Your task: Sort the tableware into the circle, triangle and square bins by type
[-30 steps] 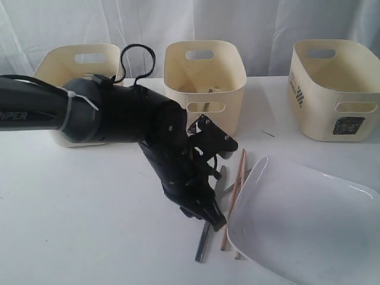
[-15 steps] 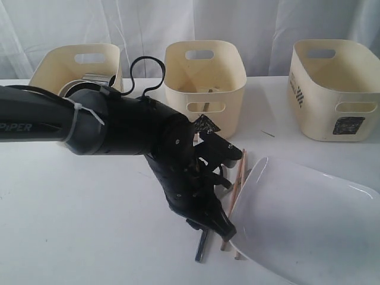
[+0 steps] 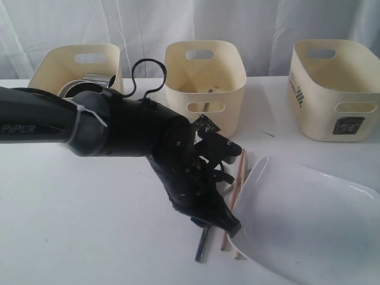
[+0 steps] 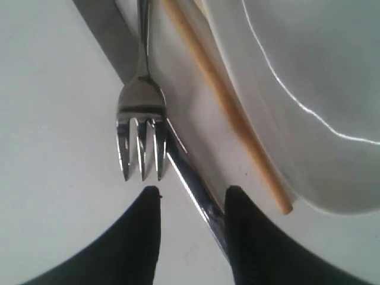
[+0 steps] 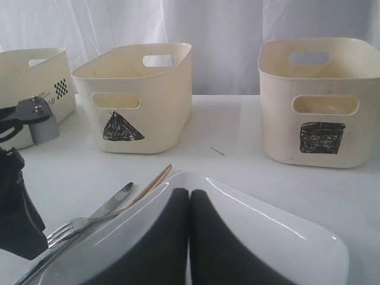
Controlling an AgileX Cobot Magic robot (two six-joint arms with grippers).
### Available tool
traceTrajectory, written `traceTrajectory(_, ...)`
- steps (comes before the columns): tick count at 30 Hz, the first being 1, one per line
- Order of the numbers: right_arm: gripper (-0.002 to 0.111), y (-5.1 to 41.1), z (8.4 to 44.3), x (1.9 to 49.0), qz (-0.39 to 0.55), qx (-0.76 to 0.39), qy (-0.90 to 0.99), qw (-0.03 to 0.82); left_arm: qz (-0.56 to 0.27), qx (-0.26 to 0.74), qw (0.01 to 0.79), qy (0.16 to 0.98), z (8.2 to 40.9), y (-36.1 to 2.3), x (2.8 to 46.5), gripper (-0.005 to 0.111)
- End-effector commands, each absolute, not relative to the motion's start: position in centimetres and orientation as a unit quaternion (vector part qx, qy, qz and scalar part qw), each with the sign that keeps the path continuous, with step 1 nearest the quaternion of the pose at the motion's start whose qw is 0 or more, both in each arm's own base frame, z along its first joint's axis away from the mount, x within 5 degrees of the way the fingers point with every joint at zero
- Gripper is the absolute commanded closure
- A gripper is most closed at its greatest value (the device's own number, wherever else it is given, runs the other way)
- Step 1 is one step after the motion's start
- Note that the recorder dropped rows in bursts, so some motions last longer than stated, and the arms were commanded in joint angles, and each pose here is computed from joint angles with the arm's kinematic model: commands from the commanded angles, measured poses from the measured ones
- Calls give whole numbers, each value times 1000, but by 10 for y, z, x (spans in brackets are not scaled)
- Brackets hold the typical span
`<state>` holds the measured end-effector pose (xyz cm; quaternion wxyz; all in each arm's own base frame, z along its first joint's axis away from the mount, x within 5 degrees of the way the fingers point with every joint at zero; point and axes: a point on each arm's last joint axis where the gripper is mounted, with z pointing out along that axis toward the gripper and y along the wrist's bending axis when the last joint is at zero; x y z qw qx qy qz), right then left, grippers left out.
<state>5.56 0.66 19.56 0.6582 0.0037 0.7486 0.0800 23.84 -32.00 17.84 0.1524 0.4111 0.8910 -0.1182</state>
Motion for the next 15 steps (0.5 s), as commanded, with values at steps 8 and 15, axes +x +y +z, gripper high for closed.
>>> traceTrajectory(8,108,6,195,55,78,4,747,660,-115,393,127,904,162,-322,236,65)
traceTrajectory(15,108,6,195,55,78,4,747,660,-112,393,124,904,158,-322,237,65)
